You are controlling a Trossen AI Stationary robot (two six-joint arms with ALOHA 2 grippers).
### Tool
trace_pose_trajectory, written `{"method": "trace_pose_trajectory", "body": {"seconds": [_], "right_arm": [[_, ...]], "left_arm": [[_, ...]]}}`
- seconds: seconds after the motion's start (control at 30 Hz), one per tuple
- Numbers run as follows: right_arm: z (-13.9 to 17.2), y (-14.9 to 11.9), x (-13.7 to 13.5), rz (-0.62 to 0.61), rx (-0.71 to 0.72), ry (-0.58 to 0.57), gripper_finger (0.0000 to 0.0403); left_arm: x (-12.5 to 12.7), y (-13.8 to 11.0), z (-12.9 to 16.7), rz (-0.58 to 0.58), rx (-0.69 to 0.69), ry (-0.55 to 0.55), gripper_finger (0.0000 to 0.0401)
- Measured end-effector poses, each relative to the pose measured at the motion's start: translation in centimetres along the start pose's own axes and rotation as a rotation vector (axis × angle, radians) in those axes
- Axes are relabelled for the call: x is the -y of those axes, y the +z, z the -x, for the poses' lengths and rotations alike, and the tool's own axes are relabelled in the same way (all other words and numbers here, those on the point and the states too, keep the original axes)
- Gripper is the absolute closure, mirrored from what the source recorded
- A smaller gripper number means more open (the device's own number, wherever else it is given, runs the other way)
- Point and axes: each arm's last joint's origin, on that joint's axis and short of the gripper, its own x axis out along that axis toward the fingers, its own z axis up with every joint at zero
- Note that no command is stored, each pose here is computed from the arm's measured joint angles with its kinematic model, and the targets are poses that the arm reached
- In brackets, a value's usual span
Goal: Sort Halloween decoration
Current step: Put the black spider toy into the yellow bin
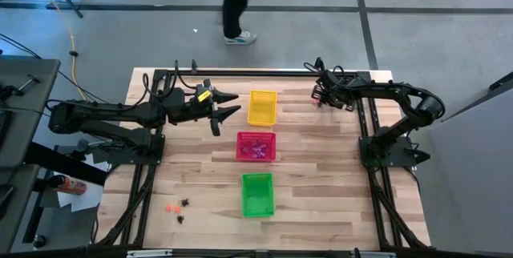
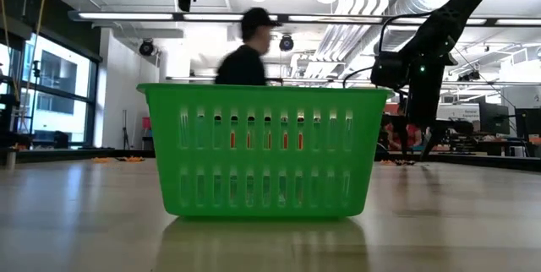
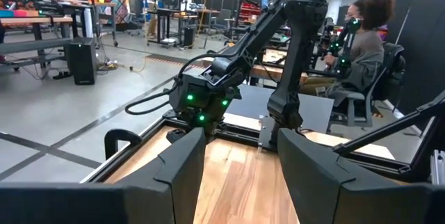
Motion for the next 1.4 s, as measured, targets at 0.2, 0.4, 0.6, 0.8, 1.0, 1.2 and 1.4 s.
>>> {"method": "trace_pose_trajectory", "body": {"seconds": [0.2,0.4,0.6,0.8,1.0,1.2,1.4], "right_arm": [[-0.3,-0.1,0.0,0.014,-0.016,-0.006,0.0260],[-1.3,-0.5,-0.2,0.022,-0.043,-0.034,0.0269],[-1.3,-0.5,-0.2,0.007,-0.041,-0.030,0.0270],[-1.2,-0.5,-0.1,0.007,-0.041,-0.029,0.0296],[-0.4,-0.2,-0.1,-0.001,-0.025,0.002,0.0360],[0.5,0.0,0.0,0.014,-0.008,0.026,0.0398],[2.5,0.5,0.1,0.035,0.049,0.098,0.0398]], "left_arm": [[0.0,0.0,0.0,0.019,0.000,0.000,0.0229],[0.0,0.0,0.0,0.025,0.000,0.000,0.0229],[0.0,0.0,0.0,0.026,0.000,0.000,0.0229],[0.0,0.0,0.0,0.025,-0.001,0.000,0.0229],[0.0,-0.1,0.0,0.024,-0.009,0.001,0.0229],[0.0,0.0,0.1,0.024,-0.001,-0.002,0.0229],[0.0,1.9,1.5,-0.020,0.107,-0.014,0.0229]]}}
